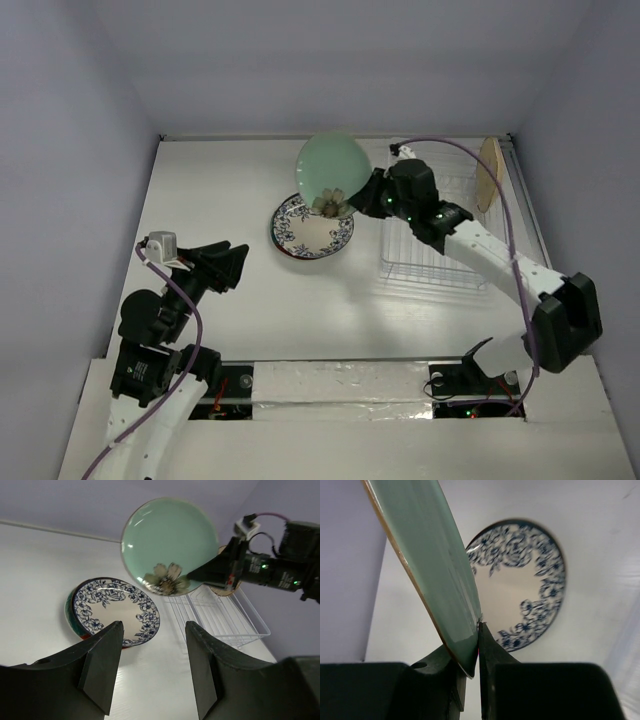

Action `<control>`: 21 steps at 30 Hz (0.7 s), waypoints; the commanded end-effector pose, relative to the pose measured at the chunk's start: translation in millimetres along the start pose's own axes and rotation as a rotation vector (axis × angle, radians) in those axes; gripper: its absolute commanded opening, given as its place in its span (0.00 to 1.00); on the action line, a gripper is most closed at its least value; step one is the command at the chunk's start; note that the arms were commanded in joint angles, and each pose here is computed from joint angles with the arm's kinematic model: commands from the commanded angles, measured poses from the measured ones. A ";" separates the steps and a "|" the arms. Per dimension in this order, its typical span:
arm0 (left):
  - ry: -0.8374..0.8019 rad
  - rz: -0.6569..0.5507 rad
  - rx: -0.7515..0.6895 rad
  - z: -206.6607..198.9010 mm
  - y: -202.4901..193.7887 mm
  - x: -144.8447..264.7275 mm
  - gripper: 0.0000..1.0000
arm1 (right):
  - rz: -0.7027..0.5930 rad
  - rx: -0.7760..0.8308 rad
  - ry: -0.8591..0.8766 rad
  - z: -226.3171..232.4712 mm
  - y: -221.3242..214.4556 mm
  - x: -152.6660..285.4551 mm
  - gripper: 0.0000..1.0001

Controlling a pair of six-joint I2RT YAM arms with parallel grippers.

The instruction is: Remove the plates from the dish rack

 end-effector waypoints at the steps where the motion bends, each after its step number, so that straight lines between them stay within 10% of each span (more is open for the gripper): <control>1: 0.004 -0.011 0.005 0.3 2.8 -5.1 0.49 | -0.146 -0.148 0.330 65.4 33.9 -5.2 0.00; 21: 0.017 -0.005 0.006 3.1 2.2 -8.0 0.49 | 0.141 -0.323 0.359 59.2 -86.0 -79.3 0.02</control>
Point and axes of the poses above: each gripper's point midway between its finger pads, its own x axis back along the fingers, its own z axis along the line the jaws close on, y = z × x, the point moved 4 cm from there along x, back along the fingers, and after that the axes turned 7 degrees about x, right-handed, at the moved point
